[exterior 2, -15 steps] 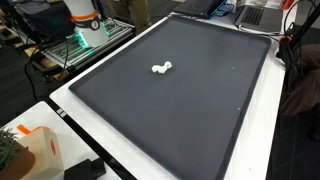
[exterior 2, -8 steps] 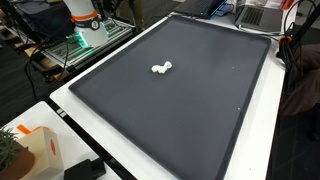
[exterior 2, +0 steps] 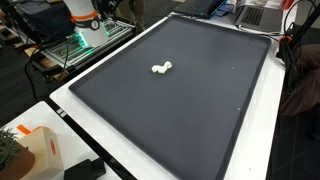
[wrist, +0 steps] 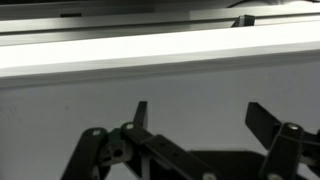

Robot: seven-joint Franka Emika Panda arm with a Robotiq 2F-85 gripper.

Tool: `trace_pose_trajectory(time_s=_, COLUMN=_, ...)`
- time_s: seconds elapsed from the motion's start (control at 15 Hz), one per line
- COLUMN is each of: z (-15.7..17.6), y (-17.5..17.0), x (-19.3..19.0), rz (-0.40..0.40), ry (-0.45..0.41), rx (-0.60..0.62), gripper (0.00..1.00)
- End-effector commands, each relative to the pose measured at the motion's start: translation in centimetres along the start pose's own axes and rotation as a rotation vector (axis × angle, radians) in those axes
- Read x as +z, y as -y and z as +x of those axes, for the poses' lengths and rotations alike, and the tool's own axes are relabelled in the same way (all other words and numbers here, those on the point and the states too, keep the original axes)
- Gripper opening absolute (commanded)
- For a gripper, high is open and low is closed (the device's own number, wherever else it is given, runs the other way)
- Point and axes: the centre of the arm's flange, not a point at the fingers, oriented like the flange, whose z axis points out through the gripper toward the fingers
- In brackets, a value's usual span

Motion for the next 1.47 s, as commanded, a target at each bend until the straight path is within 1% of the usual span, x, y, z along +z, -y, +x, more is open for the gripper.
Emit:
trace_pose_trajectory(time_s=0.0, z=0.8, y=0.9, x=0.6, rz=0.004, ry=-0.11, rx=0.005, gripper=1.0)
trace_pose_trajectory(time_s=0.13, z=1.4, y=0.8, x=0.6, rz=-0.008, ry=-0.147, rx=-0.005, gripper=1.0)
trace_pose_trajectory(time_s=0.33, z=2.0, y=1.2, x=1.2, rz=-0.003, ry=-0.201, rx=-0.009, gripper=1.0)
trace_pose_trajectory(time_s=0.47, z=2.6, y=1.4, x=1.7, rz=-0.007, ry=-0.25, rx=-0.006, gripper=1.0)
trace_pose_trajectory(time_s=0.67, z=3.8, y=1.3, x=1.9, rz=0.014, ry=-0.33, rx=0.017, gripper=1.0)
trace_pose_trajectory(time_s=0.93, z=4.6, y=1.0, x=2.5, rz=0.056, ry=-0.372, rx=0.054, gripper=1.0)
trace_pose_trajectory(time_s=1.07, z=5.0, y=0.8, x=3.0, rz=0.082, ry=-0.413, rx=0.09, gripper=1.0)
trace_pose_trajectory(time_s=1.13, z=5.2, y=0.6, x=3.1, rz=0.085, ry=-0.422, rx=0.112, gripper=1.0)
trace_pose_trajectory(time_s=1.2, z=7.0, y=0.9, x=0.5, rz=0.06, ry=-0.403, rx=0.073, gripper=1.0)
trace_pose_trajectory(time_s=1.4, z=7.4, y=0.6, x=1.0, rz=0.065, ry=-0.408, rx=0.094, gripper=1.0)
